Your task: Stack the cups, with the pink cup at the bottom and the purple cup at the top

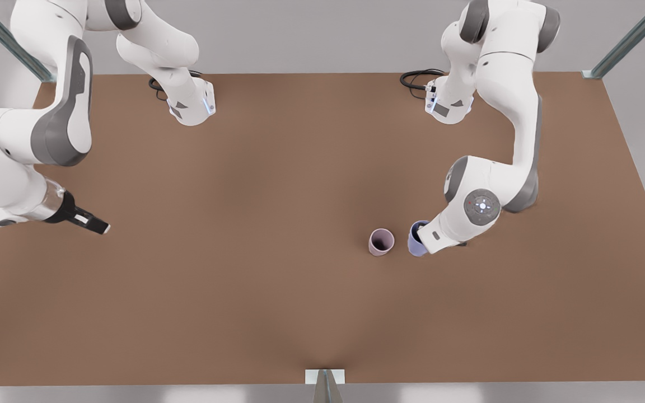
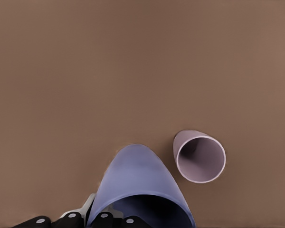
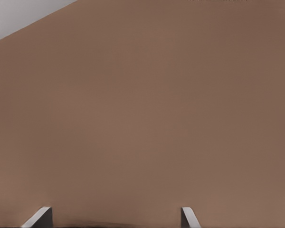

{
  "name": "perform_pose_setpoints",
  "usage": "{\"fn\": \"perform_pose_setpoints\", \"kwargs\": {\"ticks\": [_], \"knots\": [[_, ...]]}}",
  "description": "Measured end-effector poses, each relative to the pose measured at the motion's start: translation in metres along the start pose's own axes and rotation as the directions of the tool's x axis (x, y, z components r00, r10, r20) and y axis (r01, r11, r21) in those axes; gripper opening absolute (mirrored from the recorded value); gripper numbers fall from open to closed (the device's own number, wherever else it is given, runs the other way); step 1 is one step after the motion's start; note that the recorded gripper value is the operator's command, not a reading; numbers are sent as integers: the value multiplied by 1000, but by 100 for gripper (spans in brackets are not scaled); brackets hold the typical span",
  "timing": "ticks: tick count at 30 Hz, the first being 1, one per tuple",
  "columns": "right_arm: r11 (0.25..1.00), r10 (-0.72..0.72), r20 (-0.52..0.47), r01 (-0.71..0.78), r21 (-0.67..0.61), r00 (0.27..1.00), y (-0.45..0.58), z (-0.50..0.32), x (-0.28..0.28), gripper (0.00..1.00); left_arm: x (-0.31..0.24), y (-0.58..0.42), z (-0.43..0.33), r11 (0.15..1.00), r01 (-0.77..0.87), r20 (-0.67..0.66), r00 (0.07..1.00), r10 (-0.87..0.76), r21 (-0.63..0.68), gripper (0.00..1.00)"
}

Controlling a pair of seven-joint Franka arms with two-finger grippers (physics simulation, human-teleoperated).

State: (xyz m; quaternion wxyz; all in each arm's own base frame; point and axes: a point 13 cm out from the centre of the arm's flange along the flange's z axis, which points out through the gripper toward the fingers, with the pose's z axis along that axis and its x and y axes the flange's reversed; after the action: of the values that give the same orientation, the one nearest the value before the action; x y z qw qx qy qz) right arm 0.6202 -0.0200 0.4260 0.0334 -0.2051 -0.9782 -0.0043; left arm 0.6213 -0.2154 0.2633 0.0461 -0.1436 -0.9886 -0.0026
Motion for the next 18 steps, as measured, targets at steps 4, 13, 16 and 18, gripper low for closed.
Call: {"fn": "perform_pose_setpoints", "kwargs": {"ticks": [4, 13, 16, 18], "knots": [[968, -251, 15, 251, -7, 968, 33, -2, 12, 100, 5, -35, 3, 997, 76, -21, 997, -76, 29, 21], [874, -486, -3, 486, -10, 874, 40, -4, 24, 100, 19, -108, 33, 984, 179, -82, 981, -176, 24, 21], [893, -449, -33, 449, -10, 893, 32, -4, 30, 100, 17, -103, 35, 971, 237, -81, 969, -235, 23, 21], [902, -431, -47, 431, -9, 901, 31, -2, 33, 100, 15, -100, 35, 963, 270, -79, 960, -268, 22, 21]]}}
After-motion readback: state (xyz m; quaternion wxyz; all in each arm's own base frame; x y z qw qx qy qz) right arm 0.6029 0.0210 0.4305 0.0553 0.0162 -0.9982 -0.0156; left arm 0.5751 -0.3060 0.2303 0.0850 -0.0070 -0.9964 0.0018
